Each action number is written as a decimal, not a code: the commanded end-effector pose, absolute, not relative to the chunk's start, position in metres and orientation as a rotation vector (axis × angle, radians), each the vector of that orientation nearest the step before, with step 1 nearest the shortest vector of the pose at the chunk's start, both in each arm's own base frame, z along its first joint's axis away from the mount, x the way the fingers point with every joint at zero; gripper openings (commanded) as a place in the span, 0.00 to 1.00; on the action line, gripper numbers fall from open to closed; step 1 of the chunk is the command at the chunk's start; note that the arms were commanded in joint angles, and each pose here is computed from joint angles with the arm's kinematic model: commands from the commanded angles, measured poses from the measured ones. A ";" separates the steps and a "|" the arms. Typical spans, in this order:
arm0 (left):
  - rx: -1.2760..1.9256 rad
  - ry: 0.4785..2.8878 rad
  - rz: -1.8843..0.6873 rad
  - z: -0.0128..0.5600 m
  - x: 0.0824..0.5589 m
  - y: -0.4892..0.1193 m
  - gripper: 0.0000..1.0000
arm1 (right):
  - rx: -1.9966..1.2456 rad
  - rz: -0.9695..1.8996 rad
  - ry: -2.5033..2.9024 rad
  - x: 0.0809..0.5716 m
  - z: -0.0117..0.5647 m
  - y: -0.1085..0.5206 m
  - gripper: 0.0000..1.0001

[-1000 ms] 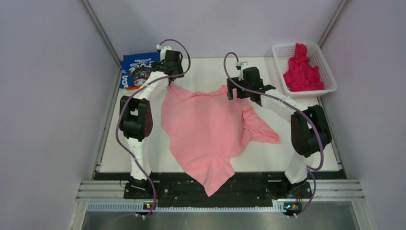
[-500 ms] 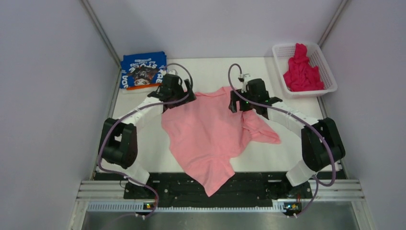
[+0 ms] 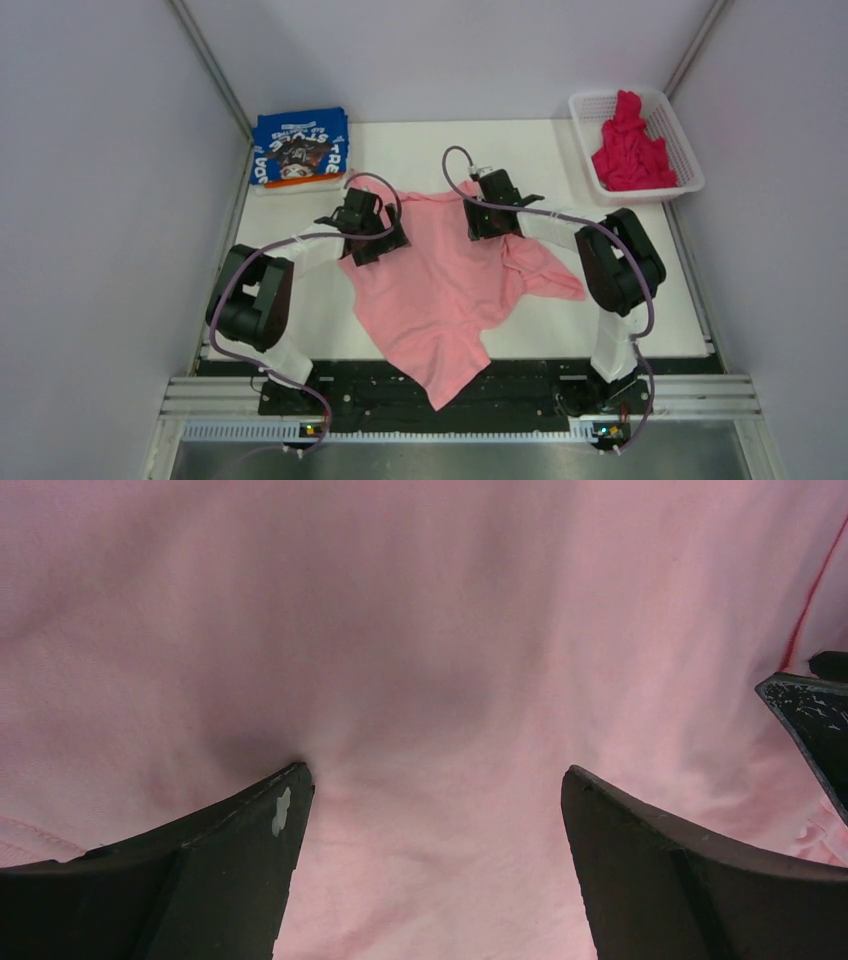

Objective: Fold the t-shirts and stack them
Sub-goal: Flatten out the tshirt

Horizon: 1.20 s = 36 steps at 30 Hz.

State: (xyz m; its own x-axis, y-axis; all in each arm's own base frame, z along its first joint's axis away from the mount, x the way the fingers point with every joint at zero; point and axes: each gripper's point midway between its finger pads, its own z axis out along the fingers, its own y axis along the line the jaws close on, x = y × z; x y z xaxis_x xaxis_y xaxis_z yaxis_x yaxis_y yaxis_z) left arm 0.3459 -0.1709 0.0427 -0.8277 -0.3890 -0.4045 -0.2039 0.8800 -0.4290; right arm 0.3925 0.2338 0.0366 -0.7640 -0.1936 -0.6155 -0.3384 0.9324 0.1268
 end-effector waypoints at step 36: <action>-0.636 2.511 -0.140 0.029 0.416 -0.083 0.99 | -0.211 -0.272 2.012 0.607 0.144 0.072 0.00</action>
